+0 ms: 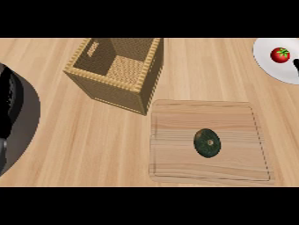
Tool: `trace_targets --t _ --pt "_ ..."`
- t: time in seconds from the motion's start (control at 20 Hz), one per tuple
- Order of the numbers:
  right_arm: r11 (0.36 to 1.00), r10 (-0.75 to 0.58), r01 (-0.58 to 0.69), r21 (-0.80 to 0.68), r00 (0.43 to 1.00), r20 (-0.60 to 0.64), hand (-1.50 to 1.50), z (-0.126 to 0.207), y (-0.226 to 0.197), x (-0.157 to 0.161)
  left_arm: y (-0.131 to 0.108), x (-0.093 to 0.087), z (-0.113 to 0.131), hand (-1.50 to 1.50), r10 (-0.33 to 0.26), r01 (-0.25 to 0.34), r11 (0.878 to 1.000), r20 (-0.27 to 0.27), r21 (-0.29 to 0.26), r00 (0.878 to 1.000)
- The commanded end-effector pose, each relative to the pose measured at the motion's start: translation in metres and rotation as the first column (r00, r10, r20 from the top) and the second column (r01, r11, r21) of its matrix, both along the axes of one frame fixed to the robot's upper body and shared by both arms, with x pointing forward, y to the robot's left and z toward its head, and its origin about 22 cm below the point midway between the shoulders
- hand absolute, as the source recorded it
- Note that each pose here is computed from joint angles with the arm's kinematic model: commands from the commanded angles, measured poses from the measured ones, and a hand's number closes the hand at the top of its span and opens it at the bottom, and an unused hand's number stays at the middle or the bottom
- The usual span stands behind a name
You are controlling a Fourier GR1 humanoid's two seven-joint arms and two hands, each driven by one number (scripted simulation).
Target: Pick the squash from the cutting board and place it in the basket
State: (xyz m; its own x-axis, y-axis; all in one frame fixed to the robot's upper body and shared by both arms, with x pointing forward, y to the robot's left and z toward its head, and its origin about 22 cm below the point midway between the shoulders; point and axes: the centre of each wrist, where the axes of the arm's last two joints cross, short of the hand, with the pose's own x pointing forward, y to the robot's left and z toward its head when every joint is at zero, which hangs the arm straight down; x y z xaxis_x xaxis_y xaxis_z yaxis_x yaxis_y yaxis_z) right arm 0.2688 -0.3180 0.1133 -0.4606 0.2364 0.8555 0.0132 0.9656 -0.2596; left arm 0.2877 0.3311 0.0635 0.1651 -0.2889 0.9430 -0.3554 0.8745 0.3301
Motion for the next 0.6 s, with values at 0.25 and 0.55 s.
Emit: trace_targets --t 0.25,0.55 --pt "0.996 0.075 -0.062 0.065 0.969 -0.233 1.50 -0.057 0.012 0.001 -0.072 0.002 0.023 0.00 -0.541 0.535 0.841 0.191 0.085 0.819" --pt "0.962 0.259 -0.260 -0.090 0.966 -0.013 -1.50 -0.100 0.167 -0.031 -0.086 -0.003 -0.003 0.00 -0.590 0.596 0.803 0.158 0.010 0.792"
